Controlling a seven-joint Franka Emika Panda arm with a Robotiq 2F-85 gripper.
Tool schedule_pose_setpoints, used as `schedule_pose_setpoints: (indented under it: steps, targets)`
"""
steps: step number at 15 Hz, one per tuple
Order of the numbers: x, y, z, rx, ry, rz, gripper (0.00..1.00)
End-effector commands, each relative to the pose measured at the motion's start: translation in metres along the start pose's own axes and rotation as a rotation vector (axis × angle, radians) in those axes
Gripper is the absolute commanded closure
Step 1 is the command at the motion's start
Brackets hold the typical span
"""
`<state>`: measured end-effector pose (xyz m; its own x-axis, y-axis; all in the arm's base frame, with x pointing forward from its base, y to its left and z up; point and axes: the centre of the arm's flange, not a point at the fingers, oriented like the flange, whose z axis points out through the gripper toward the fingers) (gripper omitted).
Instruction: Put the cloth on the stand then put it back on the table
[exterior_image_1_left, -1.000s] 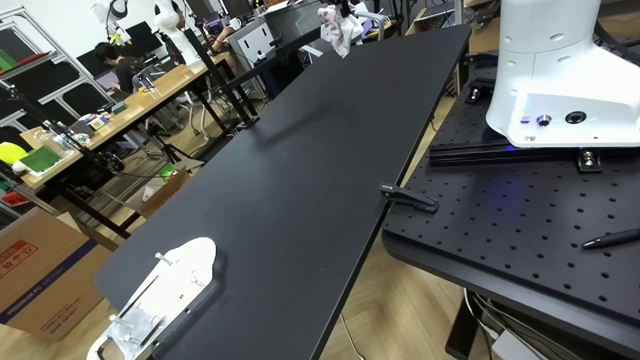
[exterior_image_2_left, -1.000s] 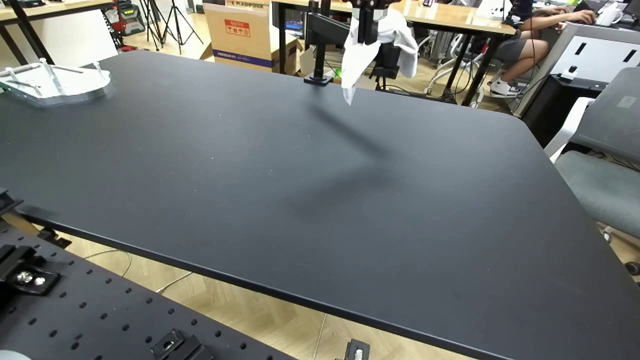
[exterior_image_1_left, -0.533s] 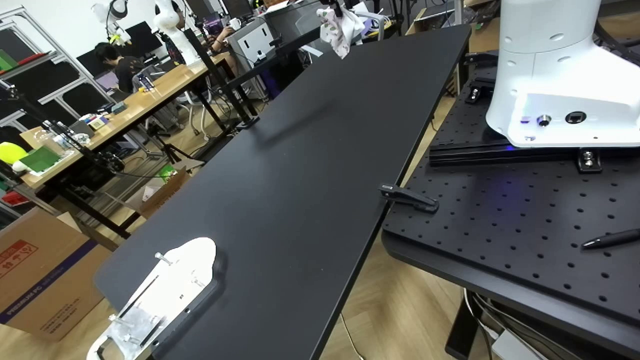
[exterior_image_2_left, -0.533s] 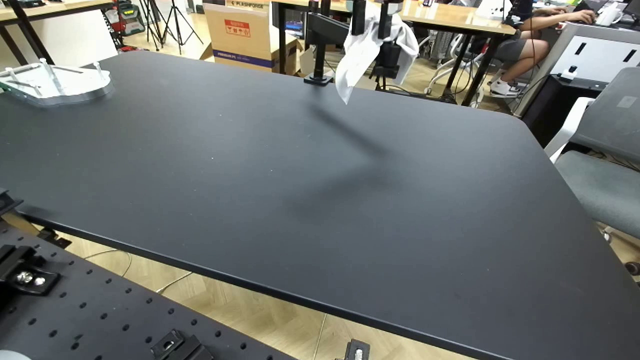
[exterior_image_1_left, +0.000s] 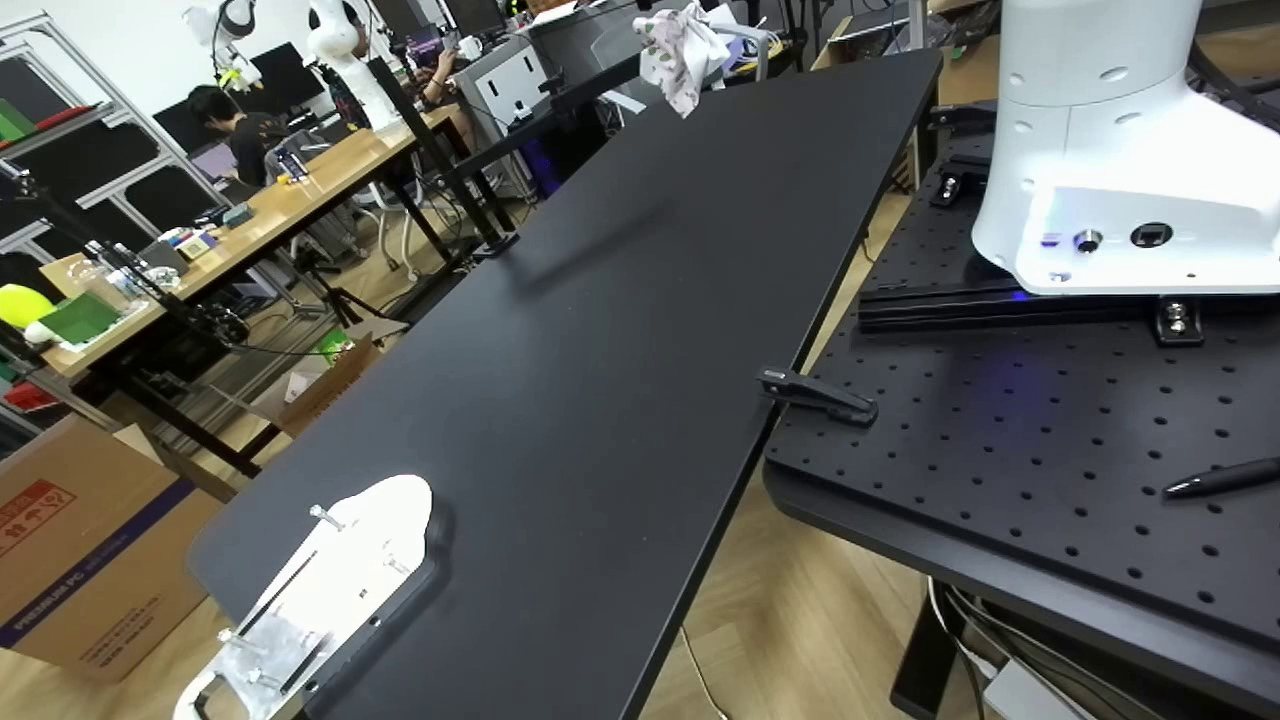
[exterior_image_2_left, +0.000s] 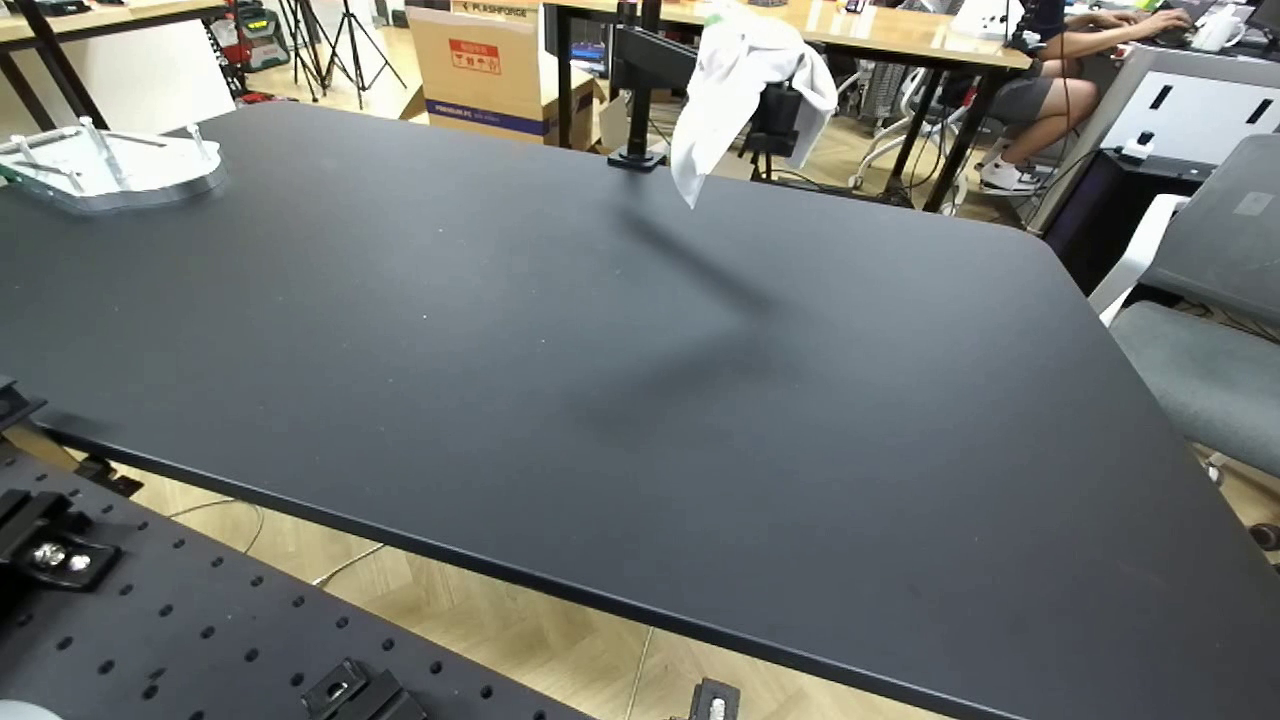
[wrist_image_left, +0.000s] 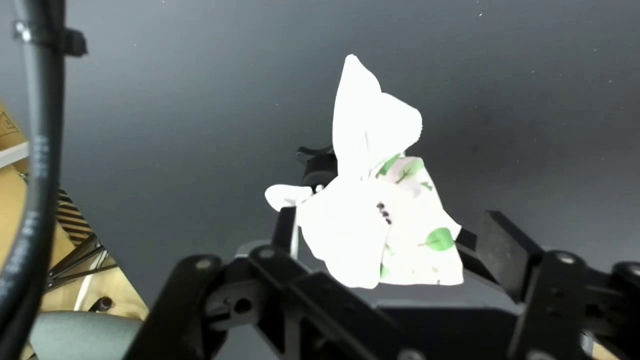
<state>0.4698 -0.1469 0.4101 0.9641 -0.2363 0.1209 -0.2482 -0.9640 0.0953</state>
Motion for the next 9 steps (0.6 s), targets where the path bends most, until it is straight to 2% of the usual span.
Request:
schedule_pose_setpoints:
  steps: [1, 9]
  targets:
    - [0.001, 0.001, -0.021, -0.026, 0.027, -0.036, 0.0]
    - [0.015, 0.012, 0.005, -0.041, 0.04, -0.188, 0.0]
